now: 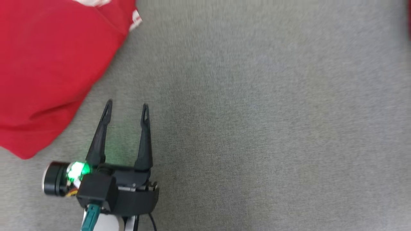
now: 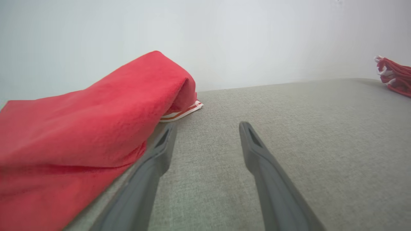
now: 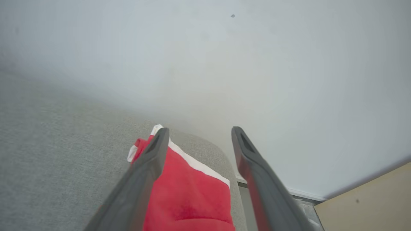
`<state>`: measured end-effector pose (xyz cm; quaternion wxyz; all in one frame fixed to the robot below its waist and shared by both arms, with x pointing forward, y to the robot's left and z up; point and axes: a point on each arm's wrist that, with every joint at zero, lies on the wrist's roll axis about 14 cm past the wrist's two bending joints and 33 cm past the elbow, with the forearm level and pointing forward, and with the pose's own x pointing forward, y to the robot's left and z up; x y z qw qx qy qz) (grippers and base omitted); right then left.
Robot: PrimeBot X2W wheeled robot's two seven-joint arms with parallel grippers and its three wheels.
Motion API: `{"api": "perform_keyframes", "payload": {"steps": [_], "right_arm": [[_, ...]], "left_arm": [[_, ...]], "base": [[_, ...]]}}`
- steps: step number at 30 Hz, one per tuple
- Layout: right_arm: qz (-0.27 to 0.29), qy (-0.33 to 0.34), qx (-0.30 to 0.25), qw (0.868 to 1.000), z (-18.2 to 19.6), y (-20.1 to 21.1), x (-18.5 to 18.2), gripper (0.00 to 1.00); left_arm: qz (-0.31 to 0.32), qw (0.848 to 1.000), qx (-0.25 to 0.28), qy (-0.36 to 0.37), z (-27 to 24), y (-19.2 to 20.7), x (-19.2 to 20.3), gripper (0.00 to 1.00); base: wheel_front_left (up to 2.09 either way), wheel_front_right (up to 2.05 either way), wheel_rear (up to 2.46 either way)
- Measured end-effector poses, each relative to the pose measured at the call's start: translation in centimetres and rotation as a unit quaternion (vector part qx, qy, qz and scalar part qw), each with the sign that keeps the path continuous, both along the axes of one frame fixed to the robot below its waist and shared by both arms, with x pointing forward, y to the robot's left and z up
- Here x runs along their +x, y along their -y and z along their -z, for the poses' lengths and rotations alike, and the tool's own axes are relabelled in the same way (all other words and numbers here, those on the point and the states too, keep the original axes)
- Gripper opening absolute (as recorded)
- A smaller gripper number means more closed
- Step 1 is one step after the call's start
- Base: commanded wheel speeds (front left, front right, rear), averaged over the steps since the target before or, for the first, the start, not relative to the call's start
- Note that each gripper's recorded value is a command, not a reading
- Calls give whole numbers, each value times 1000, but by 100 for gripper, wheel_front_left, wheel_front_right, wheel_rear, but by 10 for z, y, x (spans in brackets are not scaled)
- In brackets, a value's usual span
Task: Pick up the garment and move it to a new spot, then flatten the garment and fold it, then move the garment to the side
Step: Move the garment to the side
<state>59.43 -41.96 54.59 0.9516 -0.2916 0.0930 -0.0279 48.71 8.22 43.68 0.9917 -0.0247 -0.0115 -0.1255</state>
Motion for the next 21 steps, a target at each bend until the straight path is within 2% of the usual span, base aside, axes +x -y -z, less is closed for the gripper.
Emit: {"api": "perform_keyframes", "payload": {"steps": [9,17,19,21], "right_arm": [[-72,57,100,991,-14,-80,-22,100],[-94,93,183,974,-9,-128,-75,100],[-106,95,186,972,-6,-142,-88,100],[-109,111,216,964,-7,-157,-106,100]], "left_arm": [[-39,999,11,5,-28,-29,-38,100],[-58,998,17,29,-58,-47,-69,100],[-62,997,18,37,-65,-50,-76,100],[-66,996,20,50,-75,-55,-83,100]], "base": [[0,0,0],[0,0,0],[0,0,0],[0,0,0]]}}
